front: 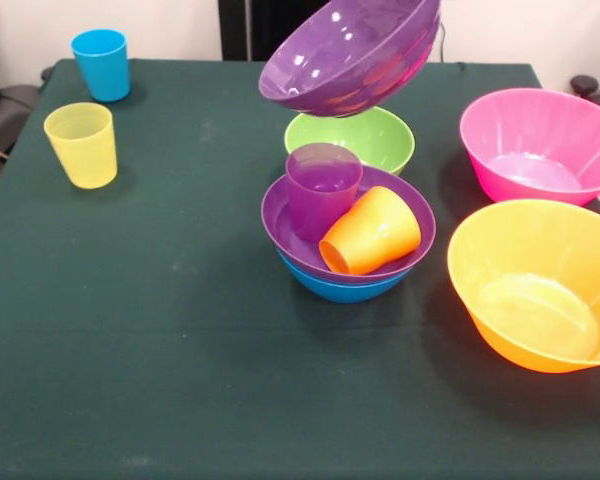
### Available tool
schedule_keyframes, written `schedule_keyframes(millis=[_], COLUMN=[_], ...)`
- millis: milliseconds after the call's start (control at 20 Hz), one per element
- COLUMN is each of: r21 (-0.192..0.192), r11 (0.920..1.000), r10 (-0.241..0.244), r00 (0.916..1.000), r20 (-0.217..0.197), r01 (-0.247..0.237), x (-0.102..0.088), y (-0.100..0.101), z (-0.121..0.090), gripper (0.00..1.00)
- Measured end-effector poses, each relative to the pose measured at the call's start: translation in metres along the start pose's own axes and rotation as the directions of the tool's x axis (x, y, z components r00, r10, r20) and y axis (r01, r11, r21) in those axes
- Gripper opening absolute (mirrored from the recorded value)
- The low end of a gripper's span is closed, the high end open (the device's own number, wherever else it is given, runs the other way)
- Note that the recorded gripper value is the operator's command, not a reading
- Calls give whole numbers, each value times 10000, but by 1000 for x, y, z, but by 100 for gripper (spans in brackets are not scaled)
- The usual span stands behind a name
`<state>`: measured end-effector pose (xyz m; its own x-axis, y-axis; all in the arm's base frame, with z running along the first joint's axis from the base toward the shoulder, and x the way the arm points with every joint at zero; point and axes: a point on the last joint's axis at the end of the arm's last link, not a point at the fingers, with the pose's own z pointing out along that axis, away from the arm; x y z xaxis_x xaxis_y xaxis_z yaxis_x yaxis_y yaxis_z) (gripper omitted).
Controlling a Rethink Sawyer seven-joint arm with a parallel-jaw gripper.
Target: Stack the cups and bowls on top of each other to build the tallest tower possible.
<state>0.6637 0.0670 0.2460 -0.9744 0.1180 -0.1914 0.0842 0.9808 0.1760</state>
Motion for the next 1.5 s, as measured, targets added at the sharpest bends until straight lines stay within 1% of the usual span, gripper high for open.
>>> schedule_keyframes(millis=[150,250,400,550,750,900,1200,1500], r21=[180,248,413,495,507,365,133,54], r11=[9998,9996,9988,9982,9980,9990,9999,9998], r10=[-87,-126,-209,-266,-303,-200,6,216], r00=[9989,9977,9930,9887,9876,9880,9867,9839], r20=[-457,-664,-1161,-1476,-1542,-1533,-1628,-1776], r01=[95,142,258,343,386,258,16,-210], x=[1,2,3,3,-2,-12,-22,-23], y=[6,9,16,21,21,18,12,0], z=[-3,-4,-6,-4,2,12,29,39], gripper=[0,0,0,0,0,0,0,0])
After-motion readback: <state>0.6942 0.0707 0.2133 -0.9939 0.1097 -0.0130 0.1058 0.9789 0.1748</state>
